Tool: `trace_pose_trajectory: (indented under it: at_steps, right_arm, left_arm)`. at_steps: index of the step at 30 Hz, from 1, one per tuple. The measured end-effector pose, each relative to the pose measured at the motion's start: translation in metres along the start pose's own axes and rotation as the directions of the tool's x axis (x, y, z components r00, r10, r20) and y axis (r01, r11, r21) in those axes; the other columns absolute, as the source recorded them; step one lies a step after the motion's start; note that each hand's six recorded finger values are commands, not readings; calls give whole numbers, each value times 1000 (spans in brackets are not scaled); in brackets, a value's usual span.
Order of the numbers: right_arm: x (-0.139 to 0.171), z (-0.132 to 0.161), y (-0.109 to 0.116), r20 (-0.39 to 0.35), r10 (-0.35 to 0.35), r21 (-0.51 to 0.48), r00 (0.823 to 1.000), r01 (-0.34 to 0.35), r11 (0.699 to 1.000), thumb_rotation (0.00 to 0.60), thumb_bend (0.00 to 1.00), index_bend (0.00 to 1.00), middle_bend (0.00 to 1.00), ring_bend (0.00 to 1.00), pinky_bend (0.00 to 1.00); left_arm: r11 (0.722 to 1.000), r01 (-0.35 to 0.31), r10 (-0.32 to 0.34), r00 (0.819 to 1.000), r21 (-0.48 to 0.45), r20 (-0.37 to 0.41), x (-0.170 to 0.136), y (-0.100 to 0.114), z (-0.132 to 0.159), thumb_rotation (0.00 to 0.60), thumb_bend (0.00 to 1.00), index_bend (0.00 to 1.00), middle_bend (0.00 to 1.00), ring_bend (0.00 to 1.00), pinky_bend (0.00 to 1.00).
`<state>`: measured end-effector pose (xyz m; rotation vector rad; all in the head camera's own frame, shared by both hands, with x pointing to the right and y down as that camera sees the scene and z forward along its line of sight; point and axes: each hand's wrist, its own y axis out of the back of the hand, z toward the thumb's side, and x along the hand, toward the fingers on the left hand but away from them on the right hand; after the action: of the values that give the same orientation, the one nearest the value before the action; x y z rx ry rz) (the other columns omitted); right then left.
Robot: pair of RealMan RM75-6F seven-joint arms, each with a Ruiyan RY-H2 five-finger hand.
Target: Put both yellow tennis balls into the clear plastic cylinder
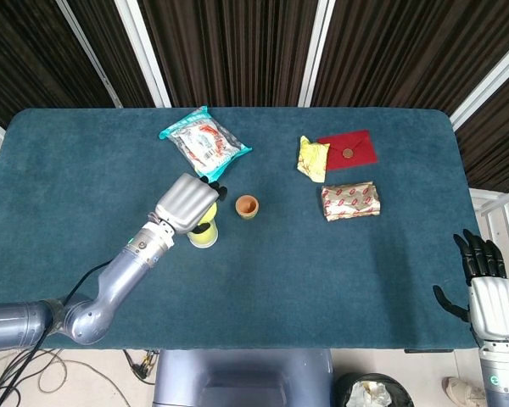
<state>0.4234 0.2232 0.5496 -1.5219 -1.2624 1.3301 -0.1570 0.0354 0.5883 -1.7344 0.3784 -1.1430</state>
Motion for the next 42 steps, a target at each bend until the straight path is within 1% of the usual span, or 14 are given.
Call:
trace_pose_trajectory:
  at_steps: [4,6,10,13,17,22,26,29,32,34,38,40,42]
  right_arm:
    - [0,0,1,-1,-1,-2,1000,1,1000,600,337,0,17,24,0]
    - [0,0,1,-2,-3,-2,1000,3,1000,600,337,0,16,24,0]
    - [0,-1,2,1,-4,-1,1000,4,1000,600,337,0,17,24,0]
    - [0,-1,2,-6,-1,-2,1000,1,1000,600,336,0,17,24,0]
    - [0,-2,1,1,-1,2,1000,1,1000,600,337,0,17,24,0]
    - [0,-2,2,3,-6,-1,1000,6,1000,600,337,0,17,24,0]
    - [0,-1,2,2,-4,0,1000,4,1000,600,337,0,17,24,0]
    - [0,-1,2,2,-5,-1,1000,5,1000,600,337,0,17,24,0]
    - [0,-2,2,7,-4,-1,1000,4,1000,600,337,0,17,24,0]
    - [0,-2,2,8,-4,-2,1000,4,1000,600,337,0,17,24,0]
    - [0,-1,2,4,-4,-4,1000,4,1000,600,337,0,16,24,0]
    - [1,0,3,2,-5,-4,1000,5,1000,600,337,0,16,24,0]
    - [1,0,3,-1,-5,-4,1000,5,1000,600,337,0,17,24,0]
  left_arm:
    - [999,5,-4,1000,35,-6,2,-7,1,600,275,401,495,437,657]
    - [999,12,-12,1000,39,-12,3,-11,0,600,230,394,490,435,657]
    - [999,30,-29,999,41,-16,3,-16,-1,600,104,358,455,416,656]
    - [998,48,-48,999,41,-13,3,-21,-1,600,67,346,411,388,646]
    - [998,57,-57,998,34,-14,3,-22,-1,600,50,320,356,340,595]
    - [998,50,-49,998,28,-27,2,-15,-7,600,48,310,310,302,529]
    - [999,25,-23,999,32,-48,-1,-6,-14,600,55,310,310,301,523]
    - [999,-12,14,998,34,-66,-4,3,-19,600,88,310,308,301,523]
    - [997,-62,65,994,36,-91,-14,13,-27,600,97,293,265,287,513]
    - [996,-80,83,990,28,-117,-25,17,-36,600,96,268,222,244,484]
    - [999,-53,51,984,-4,-170,-60,15,-56,600,92,244,165,178,427]
    - [999,-46,41,978,-20,-207,-78,12,-69,600,86,226,135,141,354]
    - [998,-53,43,970,-36,-241,-97,5,-82,600,81,217,119,114,301]
